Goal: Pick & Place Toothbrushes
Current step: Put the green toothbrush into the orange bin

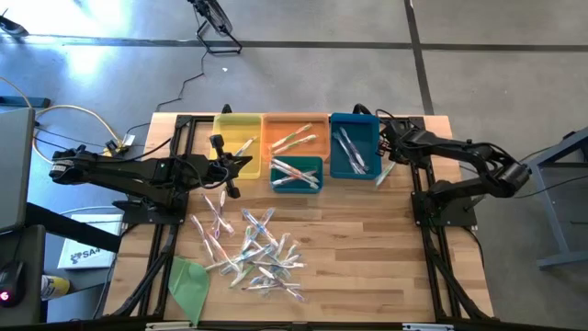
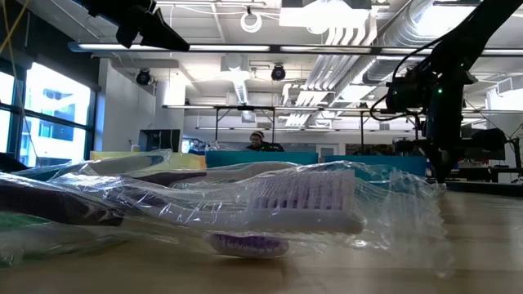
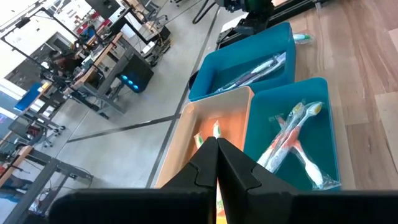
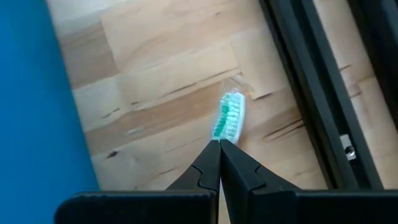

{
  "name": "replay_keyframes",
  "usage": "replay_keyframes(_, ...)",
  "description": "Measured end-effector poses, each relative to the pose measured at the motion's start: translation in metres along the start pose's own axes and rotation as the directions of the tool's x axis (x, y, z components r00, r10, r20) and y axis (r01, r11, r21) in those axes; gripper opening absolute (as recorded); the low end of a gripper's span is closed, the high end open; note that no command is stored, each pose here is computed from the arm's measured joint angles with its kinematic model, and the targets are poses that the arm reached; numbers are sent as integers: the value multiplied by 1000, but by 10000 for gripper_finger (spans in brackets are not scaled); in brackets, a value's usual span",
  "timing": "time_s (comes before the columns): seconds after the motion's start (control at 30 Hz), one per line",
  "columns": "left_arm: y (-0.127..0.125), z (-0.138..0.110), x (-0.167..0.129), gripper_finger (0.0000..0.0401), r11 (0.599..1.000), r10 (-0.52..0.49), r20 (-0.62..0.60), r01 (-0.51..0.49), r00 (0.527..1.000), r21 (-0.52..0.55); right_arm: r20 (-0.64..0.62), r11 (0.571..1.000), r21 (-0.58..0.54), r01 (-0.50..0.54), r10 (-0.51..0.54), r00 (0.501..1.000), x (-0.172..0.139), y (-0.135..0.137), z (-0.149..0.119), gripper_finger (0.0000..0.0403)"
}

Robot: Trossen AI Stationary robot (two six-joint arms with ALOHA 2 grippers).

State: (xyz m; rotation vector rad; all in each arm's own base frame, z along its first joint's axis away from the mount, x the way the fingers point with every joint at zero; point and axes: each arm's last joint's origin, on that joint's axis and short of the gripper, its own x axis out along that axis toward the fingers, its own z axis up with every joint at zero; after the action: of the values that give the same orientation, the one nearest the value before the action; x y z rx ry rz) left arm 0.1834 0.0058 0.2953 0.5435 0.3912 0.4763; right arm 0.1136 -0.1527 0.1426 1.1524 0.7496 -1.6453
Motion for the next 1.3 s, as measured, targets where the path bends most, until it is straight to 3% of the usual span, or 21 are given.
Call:
replay_keyframes(0.5, 0, 0, 0, 0, 1000, 0, 0, 0, 1000, 0, -74, 997, -72, -12, 6, 997, 5, 1, -18, 2)
replay_keyframes(0.7, 0, 0, 0, 0, 1000, 0, 0, 0, 1000, 1, -118, 992, -113, -47, 33, 992, 1, 6, -31, 2)
replay_keyframes(1.07, 0, 0, 0, 0, 1000, 0, 0, 0, 1000, 1, -185, 982, -185, -24, -11, 983, -10, 6, -59, 2)
replay_keyframes(1.3, 0, 0, 0, 0, 1000, -1, -2, 1, 1000, 2, -241, 975, -210, -73, 21, 970, -23, 4, -76, 2)
